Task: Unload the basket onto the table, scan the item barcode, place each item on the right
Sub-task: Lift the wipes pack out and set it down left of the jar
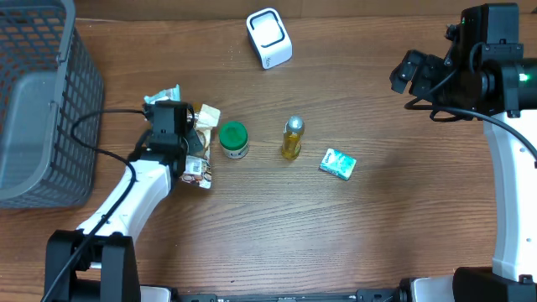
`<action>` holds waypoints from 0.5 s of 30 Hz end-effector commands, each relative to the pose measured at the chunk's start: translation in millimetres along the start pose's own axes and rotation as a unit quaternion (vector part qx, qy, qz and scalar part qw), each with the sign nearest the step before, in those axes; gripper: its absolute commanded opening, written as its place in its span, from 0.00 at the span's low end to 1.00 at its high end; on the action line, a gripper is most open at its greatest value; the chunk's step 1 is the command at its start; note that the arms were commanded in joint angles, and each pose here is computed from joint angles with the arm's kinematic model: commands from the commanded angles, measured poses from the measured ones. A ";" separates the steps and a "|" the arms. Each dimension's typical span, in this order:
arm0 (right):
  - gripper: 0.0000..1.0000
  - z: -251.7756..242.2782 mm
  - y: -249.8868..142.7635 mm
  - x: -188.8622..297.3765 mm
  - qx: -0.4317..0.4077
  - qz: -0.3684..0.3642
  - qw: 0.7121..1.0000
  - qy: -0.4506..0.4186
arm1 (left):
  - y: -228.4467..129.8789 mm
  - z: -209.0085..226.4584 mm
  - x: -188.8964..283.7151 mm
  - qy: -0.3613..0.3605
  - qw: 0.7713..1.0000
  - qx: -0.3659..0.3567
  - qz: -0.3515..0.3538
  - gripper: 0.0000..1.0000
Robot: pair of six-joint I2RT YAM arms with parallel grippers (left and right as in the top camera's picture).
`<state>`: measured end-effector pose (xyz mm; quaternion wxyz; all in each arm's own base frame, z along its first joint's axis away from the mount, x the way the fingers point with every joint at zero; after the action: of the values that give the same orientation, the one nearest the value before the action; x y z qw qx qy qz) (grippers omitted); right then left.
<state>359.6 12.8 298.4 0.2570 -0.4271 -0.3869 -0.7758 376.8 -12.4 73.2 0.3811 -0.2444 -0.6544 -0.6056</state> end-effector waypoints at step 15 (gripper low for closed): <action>1.00 0.9 2.0 2.8 -0.004 -0.007 1.000 0.005 | -1.9 -11.6 3.2 -0.027 0.999 -0.020 0.024 0.85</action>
<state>359.9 12.8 298.6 0.2567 -0.4264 -0.3871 -0.7762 363.0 -22.2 40.5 0.4025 -0.2937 -0.6416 -0.5832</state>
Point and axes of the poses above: each gripper's point midway between its finger pads, its own x axis back along the fingers, its own z axis along the line the jaws close on, y = z × x, the point moved 1 cm from there along x, back along the fingers, and after that the axes turned 13 degrees about -x, right-handed, at the moved point
